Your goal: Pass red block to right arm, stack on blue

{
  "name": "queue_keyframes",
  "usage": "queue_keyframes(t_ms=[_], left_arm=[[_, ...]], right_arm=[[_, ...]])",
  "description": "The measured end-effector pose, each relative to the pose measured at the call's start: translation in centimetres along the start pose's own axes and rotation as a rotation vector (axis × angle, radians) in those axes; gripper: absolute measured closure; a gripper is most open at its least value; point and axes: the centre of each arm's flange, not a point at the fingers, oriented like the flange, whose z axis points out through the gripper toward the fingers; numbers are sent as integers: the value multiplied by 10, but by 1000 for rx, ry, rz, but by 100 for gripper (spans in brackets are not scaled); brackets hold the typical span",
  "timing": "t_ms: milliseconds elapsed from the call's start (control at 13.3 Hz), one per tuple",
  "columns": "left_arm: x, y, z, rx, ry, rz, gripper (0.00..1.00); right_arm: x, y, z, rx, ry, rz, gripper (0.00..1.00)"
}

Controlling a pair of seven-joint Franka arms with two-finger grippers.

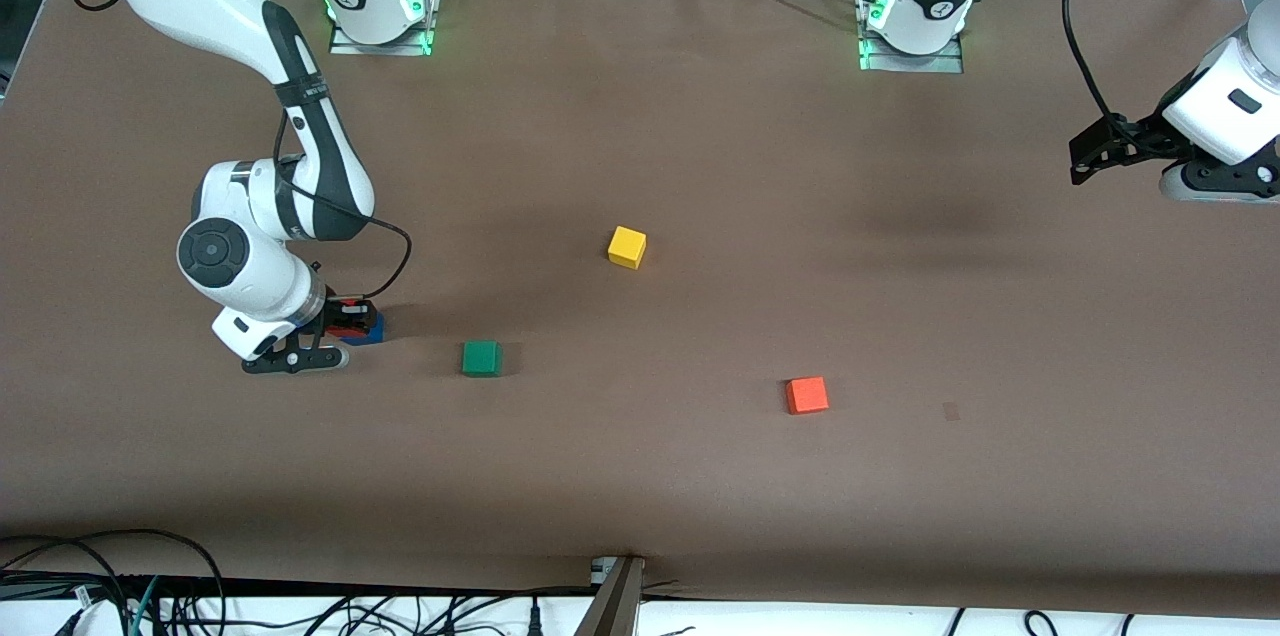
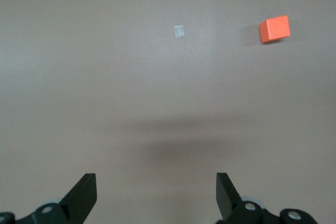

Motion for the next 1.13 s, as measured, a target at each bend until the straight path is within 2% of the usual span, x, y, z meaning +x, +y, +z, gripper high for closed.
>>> queue_keyframes(t_ms=[151,302,603,1131], left_arm=[[0,2,0,0,0,3,0],[0,3,0,0,1,6,0],[0,3,0,0,2,6,0],[0,4,0,0,2,7,0]], right_arm=[[4,1,-10,1,17,1,1],[9,3,-29,2,17,2,0],[19,9,-90,7,-24,-27,0],[3,63,-193,8,-138,-34,0]])
